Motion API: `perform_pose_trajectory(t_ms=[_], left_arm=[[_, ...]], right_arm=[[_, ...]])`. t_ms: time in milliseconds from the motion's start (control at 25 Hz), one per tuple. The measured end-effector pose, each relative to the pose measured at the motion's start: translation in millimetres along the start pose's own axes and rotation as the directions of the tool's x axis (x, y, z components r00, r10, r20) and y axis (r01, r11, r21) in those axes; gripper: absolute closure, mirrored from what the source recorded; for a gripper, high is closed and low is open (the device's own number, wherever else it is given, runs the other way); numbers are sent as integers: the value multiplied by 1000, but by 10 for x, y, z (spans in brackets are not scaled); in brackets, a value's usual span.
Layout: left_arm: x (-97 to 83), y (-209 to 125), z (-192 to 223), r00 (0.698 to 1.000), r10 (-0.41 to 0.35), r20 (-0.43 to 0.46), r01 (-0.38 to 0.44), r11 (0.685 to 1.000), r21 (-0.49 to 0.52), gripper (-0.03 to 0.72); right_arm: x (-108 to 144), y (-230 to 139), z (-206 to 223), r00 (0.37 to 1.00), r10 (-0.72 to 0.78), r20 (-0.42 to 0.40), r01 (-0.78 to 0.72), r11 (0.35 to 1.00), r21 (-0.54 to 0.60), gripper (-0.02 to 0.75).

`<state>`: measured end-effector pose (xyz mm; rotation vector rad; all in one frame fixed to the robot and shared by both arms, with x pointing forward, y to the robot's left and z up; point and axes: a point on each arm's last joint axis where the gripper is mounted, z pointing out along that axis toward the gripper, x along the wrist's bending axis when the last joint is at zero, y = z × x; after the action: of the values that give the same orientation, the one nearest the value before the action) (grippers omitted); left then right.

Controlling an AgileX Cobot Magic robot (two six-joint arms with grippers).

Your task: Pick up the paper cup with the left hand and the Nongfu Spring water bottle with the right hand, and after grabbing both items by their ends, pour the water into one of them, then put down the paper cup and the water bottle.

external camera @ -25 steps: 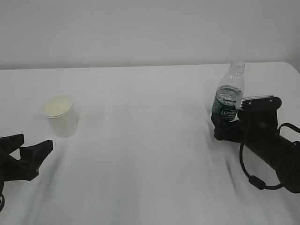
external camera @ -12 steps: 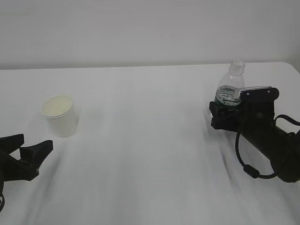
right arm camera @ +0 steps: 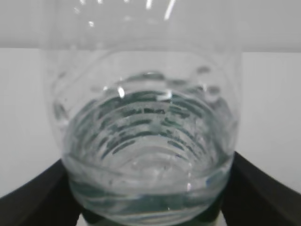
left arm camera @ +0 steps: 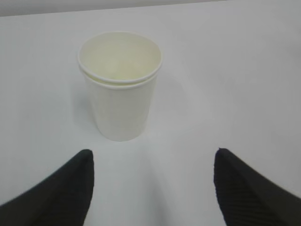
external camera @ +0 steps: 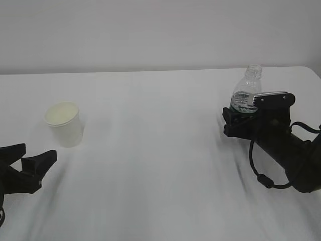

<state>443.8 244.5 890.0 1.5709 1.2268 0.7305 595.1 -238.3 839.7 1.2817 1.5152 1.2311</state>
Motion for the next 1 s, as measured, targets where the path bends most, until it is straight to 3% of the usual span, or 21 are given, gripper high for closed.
perform_pose_trajectory(t_ms=[720,1000], left_arm=[[0,0,0,1000,0,0,0,1000,0,114],[0,0,0,1000,0,0,0,1000,0,113]], right_arm=[[-1,12,38,1000,0,0,0,1000,-10,152],[-1,12,38,1000,-2,0,2,1000,-10,272]])
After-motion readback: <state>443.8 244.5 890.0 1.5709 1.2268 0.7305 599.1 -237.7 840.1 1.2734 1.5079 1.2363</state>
